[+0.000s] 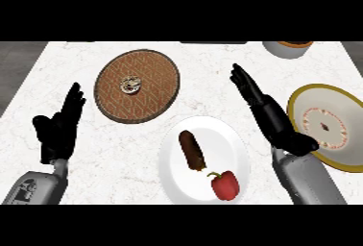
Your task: Pick the bell pepper from the plate and place it in the bowl
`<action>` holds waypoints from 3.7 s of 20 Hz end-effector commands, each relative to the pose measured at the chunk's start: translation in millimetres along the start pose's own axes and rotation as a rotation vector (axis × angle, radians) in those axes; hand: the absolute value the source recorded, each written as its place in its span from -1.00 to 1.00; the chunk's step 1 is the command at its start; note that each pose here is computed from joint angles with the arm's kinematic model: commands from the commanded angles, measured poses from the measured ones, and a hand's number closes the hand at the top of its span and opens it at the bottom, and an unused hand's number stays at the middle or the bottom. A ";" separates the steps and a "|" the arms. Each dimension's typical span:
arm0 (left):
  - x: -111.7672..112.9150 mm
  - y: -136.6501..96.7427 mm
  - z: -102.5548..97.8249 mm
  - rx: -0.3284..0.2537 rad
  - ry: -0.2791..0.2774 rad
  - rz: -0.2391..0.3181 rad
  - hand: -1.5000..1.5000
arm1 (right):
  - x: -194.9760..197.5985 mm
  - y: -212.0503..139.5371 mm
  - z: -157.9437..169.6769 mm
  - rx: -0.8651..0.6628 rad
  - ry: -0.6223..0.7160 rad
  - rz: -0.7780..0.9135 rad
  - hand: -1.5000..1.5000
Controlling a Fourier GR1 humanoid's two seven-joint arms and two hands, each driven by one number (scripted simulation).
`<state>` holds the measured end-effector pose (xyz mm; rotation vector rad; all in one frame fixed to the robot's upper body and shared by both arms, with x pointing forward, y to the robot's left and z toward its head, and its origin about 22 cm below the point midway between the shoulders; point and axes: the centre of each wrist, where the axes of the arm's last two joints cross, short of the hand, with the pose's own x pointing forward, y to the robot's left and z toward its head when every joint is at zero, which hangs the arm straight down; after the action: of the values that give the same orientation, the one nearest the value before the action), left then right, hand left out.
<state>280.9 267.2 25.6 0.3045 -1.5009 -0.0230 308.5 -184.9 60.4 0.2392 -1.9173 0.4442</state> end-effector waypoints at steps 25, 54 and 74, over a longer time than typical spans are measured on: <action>27.1 36.1 4.2 -0.012 -0.051 -0.025 0.00 | 136.6 0.2 170.4 0.005 0.043 0.864 -1.00; 25.9 39.3 -5.7 -0.001 -0.080 -0.037 0.00 | 111.1 88.6 32.9 0.640 0.673 1.187 -1.00; 20.4 35.9 -5.1 -0.003 -0.082 -0.021 0.00 | 63.3 109.8 71.0 0.604 0.608 1.322 -1.00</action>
<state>277.7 306.1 56.7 0.3291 -1.5728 -0.0669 191.1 -108.0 78.1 -0.7690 -1.0872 1.7130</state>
